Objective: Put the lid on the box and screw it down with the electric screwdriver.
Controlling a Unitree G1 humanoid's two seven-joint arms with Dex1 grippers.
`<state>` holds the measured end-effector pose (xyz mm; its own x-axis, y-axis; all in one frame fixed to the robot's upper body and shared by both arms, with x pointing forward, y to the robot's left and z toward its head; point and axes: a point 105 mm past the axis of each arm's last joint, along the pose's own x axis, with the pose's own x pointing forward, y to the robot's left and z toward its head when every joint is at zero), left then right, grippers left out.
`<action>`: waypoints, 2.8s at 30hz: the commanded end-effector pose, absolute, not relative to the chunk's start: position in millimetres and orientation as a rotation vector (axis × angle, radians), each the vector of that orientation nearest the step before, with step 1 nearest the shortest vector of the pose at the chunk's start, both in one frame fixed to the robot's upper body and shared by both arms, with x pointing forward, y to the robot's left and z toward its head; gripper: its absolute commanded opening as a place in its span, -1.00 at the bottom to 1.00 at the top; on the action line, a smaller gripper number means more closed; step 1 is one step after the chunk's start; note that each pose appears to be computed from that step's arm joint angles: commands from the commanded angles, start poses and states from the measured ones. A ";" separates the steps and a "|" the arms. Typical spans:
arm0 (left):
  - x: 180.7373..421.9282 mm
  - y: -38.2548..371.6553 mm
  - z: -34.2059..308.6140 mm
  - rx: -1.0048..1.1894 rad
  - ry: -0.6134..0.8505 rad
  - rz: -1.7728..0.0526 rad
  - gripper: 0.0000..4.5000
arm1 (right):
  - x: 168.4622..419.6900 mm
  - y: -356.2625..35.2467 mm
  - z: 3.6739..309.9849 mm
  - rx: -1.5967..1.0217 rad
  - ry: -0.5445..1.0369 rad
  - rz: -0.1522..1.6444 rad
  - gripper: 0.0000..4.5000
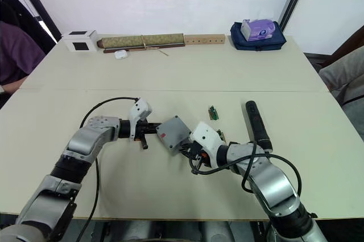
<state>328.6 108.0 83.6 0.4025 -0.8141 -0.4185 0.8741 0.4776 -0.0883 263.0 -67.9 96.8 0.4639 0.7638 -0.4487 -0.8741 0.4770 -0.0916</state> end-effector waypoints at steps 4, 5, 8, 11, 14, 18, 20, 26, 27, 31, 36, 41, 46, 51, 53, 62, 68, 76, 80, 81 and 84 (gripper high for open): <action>316.0 101.8 93.7 0.106 0.409 -1.082 -1.00 | 285.1 -65.4 109.4 -0.429 0.242 0.990 -0.80; 315.9 103.0 93.6 0.105 0.411 -1.077 -1.00 | 287.4 -67.8 109.8 -0.430 0.241 0.982 -0.80; 316.3 103.8 94.3 0.100 0.410 -1.066 -1.00 | 289.7 -72.4 109.6 -0.429 0.244 0.977 -0.80; 317.7 103.5 95.0 0.097 0.407 -1.060 -1.00 | 287.7 -72.7 106.4 -0.425 0.255 0.985 -0.80; 316.9 102.0 97.0 0.087 0.403 -1.073 -1.00 | 287.2 -71.6 104.4 -0.420 0.259 0.982 -0.80; 311.3 99.3 98.5 0.081 0.407 -1.109 -1.00 | 285.3 -72.6 101.5 -0.413 0.271 0.979 -0.80; 309.0 98.5 98.9 0.085 0.410 -1.126 -1.00 | 286.1 -74.3 101.8 -0.407 0.271 0.967 -0.80; 303.1 93.2 98.3 0.115 0.419 -1.172 -1.00 | 288.2 -85.0 103.7 -0.406 0.273 0.925 -0.80; 304.3 94.0 98.1 0.117 0.419 -1.165 -1.00 | 287.3 -86.3 104.0 -0.407 0.274 0.924 -0.80; 306.5 98.3 98.2 0.115 0.422 -1.149 -1.00 | 284.1 -90.3 105.1 -0.405 0.280 0.927 -0.80; 309.6 107.3 101.3 0.132 0.420 -1.118 -1.00 | 272.7 -91.9 109.7 -0.383 0.277 0.960 -0.80; 327.5 130.2 132.8 0.080 0.325 -1.020 -1.00 | 261.5 -107.7 127.1 -0.345 0.264 0.917 -0.80; 317.0 121.2 188.3 0.047 0.238 -1.177 -1.00 | 258.8 -152.8 159.1 -0.219 0.233 0.734 -0.80; 289.9 93.9 187.4 0.173 0.249 -1.359 -1.00 | 250.6 -174.1 138.4 -0.232 0.296 0.609 -0.44; 283.7 86.1 183.4 0.222 0.259 -1.406 -1.00 | 244.2 -176.4 125.2 -0.236 0.331 0.600 -0.09; 281.7 82.3 171.1 0.318 0.273 -1.430 -1.00 | 253.1 -176.3 111.3 -0.173 0.312 0.505 0.99; 284.2 86.1 167.2 0.333 0.283 -1.416 -1.00 | 258.6 -175.1 110.2 -0.177 0.287 0.481 0.88; 281.8 88.4 159.7 0.336 0.303 -1.399 -1.00 | 260.4 -169.2 104.0 -0.181 0.288 0.494 -0.01; 283.9 90.0 160.6 0.335 0.303 -1.385 -1.00 | 259.2 -165.2 101.4 -0.175 0.291 0.511 -0.01; 284.3 90.4 160.6 0.334 0.304 -1.383 -1.00 | 259.7 -164.3 101.1 -0.175 0.291 0.513 -0.01; 284.9 91.6 160.5 0.334 0.306 -1.378 -1.00 | 260.7 -161.3 100.2 -0.179 0.292 0.525 -0.01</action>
<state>285.1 90.5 152.0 0.1553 -0.8987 -0.4102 0.9865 0.1627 0.0170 258.5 -165.7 92.0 0.8185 0.4517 -0.3550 -0.5061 0.8593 -0.0736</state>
